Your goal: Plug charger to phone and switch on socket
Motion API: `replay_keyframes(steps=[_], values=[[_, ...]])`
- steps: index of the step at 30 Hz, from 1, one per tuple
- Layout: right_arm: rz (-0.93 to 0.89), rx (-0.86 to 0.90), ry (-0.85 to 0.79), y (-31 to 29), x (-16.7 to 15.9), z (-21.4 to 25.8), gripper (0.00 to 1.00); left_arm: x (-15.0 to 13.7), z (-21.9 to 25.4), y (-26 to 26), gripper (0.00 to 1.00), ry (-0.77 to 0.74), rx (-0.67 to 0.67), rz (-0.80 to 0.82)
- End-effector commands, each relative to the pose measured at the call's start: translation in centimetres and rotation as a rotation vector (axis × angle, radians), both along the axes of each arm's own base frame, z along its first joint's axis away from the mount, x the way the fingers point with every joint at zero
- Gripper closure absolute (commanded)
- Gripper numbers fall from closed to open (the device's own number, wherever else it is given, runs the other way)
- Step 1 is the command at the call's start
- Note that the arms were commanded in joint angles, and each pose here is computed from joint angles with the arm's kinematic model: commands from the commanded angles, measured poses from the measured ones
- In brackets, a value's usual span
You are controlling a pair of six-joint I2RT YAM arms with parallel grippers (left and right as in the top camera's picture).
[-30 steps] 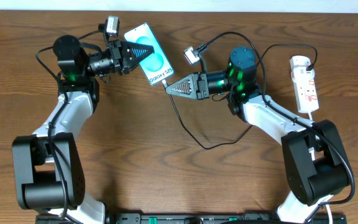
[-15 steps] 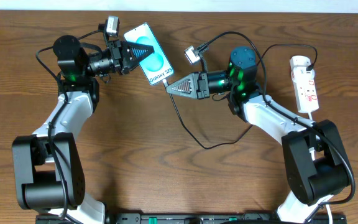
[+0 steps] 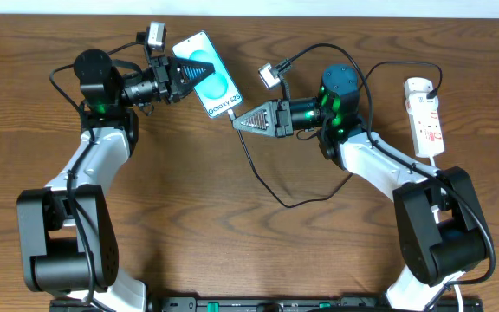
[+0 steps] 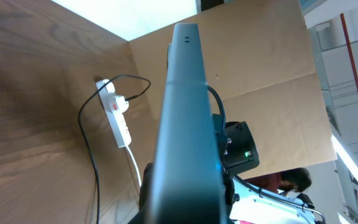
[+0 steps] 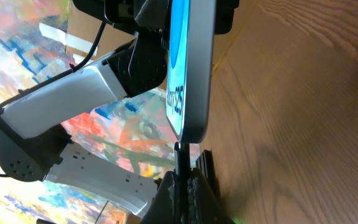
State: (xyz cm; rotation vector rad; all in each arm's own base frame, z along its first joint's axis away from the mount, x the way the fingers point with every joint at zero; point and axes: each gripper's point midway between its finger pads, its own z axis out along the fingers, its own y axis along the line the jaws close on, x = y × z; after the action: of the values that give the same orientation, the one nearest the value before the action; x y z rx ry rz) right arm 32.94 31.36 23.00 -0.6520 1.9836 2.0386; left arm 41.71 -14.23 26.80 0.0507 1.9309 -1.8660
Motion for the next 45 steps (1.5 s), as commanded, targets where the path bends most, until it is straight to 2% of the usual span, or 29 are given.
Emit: replay_keyframes(steps=[1, 45], values=[[-0.016, 0.003, -0.017, 0.0, 0.5, 0.1, 0.99, -0.1, 1.6, 0.1, 0.93, -0.05, 0.004, -0.013], [-0.016, 0.003, -0.016, 0.2, 0.4, 0.1, 0.99, -0.5, 1.6, -1.1, 0.93, -0.076, 0.011, -0.042]])
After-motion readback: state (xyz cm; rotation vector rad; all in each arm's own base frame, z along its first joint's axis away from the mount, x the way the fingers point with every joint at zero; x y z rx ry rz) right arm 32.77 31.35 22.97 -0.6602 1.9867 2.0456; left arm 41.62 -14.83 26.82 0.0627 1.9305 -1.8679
